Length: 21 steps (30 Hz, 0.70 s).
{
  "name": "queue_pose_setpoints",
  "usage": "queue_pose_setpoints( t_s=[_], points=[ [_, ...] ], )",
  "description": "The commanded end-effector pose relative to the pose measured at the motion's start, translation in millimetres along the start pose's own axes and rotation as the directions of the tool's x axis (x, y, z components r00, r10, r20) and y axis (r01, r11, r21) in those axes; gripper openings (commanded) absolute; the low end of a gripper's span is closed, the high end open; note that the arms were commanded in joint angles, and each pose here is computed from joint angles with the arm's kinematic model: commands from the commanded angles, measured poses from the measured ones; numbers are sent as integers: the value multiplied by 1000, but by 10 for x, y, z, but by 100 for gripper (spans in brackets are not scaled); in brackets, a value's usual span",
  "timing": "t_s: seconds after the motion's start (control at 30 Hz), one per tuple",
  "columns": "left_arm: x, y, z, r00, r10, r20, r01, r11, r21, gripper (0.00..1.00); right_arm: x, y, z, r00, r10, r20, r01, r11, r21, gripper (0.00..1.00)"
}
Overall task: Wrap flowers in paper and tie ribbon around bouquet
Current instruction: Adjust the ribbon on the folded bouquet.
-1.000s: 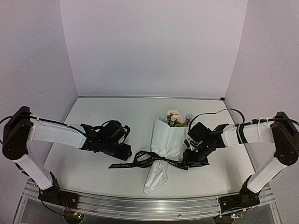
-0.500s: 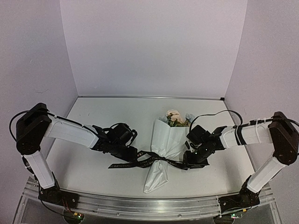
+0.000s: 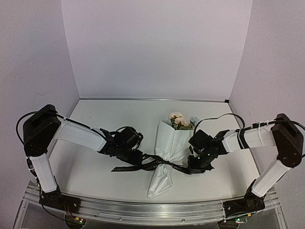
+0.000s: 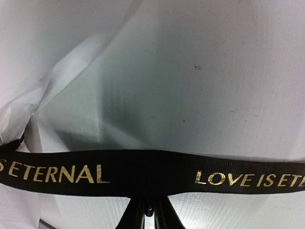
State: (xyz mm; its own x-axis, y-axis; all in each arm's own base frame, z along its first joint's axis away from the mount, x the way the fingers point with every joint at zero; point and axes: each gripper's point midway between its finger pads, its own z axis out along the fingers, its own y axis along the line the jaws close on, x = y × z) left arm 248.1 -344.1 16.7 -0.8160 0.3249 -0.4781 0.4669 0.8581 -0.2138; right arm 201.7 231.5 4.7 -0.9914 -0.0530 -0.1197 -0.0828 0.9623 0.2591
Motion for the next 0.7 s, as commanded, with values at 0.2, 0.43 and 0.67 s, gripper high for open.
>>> queue_pose_setpoints(
  t_s=[0.2, 0.43, 0.67],
  points=[
    [-249, 23, -2, 995, -28, 93, 35, 997, -74, 10, -11, -61, -223, 1000, -3, 11, 2, 998, 65, 0],
    [-290, 220, -176, 984, -80, 161, 104, 984, -147, 0, 15, -154, -397, 1000, -25, 7, 24, 992, 121, 0],
    [-213, 429, -259, 972, -136, 193, 176, 963, -206, 0, 53, -262, -514, 999, -44, -1, 43, 983, 178, 0]
  ],
)
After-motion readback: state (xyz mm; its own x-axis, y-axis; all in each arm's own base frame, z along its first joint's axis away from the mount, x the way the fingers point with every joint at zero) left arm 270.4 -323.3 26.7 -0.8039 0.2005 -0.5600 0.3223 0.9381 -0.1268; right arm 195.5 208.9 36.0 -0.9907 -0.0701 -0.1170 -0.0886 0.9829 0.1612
